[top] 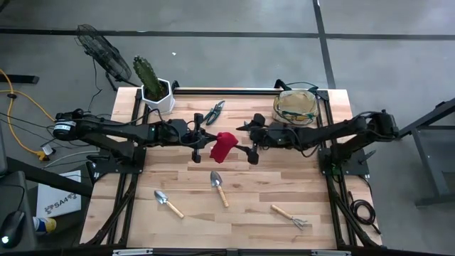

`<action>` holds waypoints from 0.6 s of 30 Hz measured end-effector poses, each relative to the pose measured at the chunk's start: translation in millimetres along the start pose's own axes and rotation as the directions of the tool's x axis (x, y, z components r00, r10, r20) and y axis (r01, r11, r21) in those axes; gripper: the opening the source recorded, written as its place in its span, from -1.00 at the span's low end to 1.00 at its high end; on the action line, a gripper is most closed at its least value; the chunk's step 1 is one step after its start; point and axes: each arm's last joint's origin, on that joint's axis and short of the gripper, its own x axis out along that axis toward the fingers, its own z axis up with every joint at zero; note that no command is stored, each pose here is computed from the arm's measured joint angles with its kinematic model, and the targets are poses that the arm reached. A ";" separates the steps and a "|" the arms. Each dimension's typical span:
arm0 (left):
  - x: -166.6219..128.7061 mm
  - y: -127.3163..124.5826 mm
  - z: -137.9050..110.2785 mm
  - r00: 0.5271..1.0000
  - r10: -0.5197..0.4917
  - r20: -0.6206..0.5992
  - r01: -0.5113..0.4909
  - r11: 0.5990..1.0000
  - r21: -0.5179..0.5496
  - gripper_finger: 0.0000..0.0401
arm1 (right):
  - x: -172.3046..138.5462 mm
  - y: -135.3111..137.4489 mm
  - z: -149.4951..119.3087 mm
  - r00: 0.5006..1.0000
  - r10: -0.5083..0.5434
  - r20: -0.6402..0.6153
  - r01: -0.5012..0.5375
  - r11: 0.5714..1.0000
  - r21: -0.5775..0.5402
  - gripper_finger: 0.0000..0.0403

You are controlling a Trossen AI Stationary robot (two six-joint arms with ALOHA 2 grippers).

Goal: Pick & Place Garden tools in Gardening bag
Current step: Put the red gloves into the gardening bag

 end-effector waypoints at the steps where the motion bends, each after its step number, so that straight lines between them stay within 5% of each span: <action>1: 0.0 0.0 0.0 1.000 0.000 0.000 0.000 1.000 0.000 -1.00 | 0.3 -0.6 0.9 1.000 0.015 0.003 -0.015 1.000 0.002 0.57; 18: -0.1 -1.8 1.3 0.997 -0.060 0.042 0.058 0.998 0.033 -1.00 | 26.6 -16.4 2.9 0.988 0.149 -0.043 -0.148 0.989 0.027 0.57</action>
